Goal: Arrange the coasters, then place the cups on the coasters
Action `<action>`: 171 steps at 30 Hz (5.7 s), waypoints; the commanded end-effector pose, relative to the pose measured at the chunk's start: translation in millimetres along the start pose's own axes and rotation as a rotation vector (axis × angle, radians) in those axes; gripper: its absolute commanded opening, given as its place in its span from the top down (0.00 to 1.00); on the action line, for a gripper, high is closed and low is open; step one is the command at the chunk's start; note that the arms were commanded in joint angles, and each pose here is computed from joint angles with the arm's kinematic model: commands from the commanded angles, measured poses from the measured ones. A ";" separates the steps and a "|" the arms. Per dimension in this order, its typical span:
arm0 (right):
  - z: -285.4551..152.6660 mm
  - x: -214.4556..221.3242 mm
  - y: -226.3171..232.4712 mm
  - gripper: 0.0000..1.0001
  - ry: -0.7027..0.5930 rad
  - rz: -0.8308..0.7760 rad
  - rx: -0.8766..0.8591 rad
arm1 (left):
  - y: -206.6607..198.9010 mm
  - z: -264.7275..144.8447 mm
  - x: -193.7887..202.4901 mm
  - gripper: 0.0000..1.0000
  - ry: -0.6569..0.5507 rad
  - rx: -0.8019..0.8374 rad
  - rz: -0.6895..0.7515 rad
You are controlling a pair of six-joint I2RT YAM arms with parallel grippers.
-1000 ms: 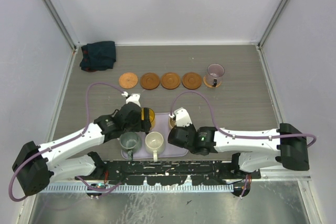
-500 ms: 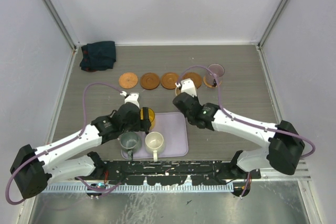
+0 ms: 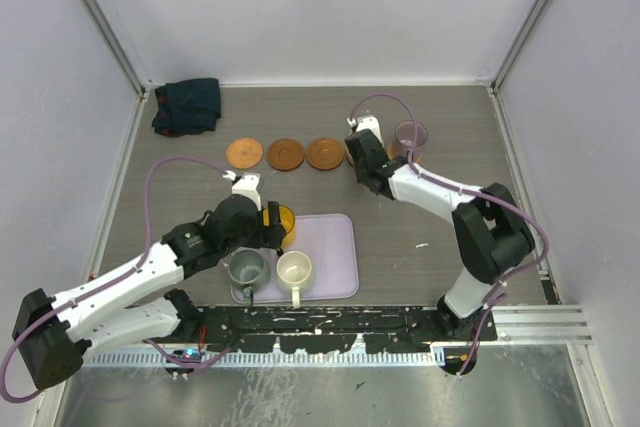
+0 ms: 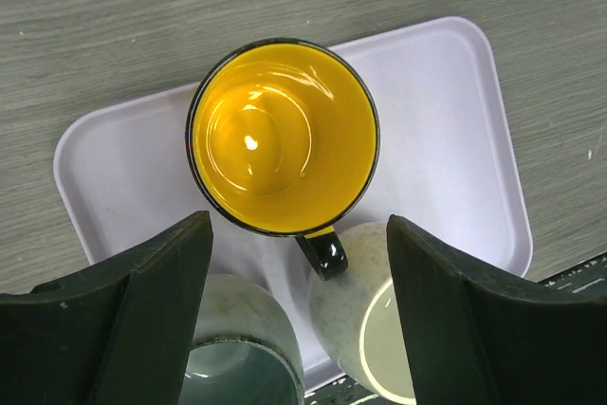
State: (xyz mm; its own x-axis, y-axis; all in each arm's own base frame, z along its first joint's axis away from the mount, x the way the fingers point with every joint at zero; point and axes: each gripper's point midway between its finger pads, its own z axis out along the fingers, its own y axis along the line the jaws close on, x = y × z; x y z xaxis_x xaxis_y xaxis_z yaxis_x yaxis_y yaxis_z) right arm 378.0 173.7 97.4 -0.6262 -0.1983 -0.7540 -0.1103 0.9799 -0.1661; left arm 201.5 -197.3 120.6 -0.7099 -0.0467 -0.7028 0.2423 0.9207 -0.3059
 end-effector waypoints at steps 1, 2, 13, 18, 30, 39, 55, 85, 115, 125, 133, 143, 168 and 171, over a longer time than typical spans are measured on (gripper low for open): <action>12.3 -77.6 -0.2 0.99 -0.178 0.122 -0.051 | -6.5 -18.1 -37.7 0.24 -0.115 0.009 0.013; 17.2 -78.1 -1.5 0.99 -0.168 0.124 -0.054 | -4.3 -19.8 -40.2 0.24 -0.125 -0.002 0.018; 50.0 -80.3 -7.9 0.99 -0.118 0.133 -0.041 | 11.9 -23.9 -47.9 0.22 -0.155 -0.091 0.050; 57.2 -74.0 -9.6 0.99 -0.085 0.146 -0.041 | 19.6 -25.2 -49.6 0.22 -0.156 -0.134 0.066; 61.2 -58.3 -13.0 0.99 -0.049 0.154 -0.027 | 25.5 -24.5 -49.9 0.20 -0.157 -0.167 0.081; 62.7 -50.4 -9.5 0.99 -0.030 0.168 -0.040 | 27.2 -21.1 -46.0 0.20 -0.147 -0.173 0.086; 65.8 -30.0 -10.0 0.97 0.011 0.184 -0.028 | 31.1 -20.2 -41.9 0.20 -0.144 -0.183 0.085; 43.3 -31.1 -12.1 0.43 0.006 0.205 -0.057 | 29.9 -16.1 -38.5 0.20 -0.137 -0.176 0.074; -139.4 29.7 70.8 0.16 0.028 -0.002 -0.404 | 28.1 -16.7 -39.4 0.19 -0.143 -0.165 0.065; -207.4 79.4 125.8 0.00 0.120 -0.056 -0.656 | 24.4 -14.2 -34.8 0.19 -0.129 -0.144 0.046; -228.2 102.8 156.2 0.00 0.170 -0.103 -0.776 | 25.3 -13.3 -30.6 0.19 -0.117 -0.144 0.043; -249.9 121.6 192.8 0.00 0.220 -0.126 -0.843 | 25.8 -11.5 -27.7 0.19 -0.120 -0.135 0.042; -199.9 171.3 162.9 0.14 0.265 -0.159 -0.399 | 28.0 -13.0 -21.7 0.19 -0.130 -0.119 0.017; -203.7 170.9 165.8 0.16 0.268 -0.155 -0.432 | 27.2 -12.3 -21.6 0.19 -0.127 -0.117 0.015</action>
State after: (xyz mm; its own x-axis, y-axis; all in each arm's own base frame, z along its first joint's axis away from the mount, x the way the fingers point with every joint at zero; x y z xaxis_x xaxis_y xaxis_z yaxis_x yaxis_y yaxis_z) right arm 88.5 309.7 61.5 -0.7463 -0.4299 -0.5081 -0.5303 0.8454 0.0636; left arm 208.8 -160.6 125.4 -0.6434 -0.0251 -0.7651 0.1749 0.9682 -0.1788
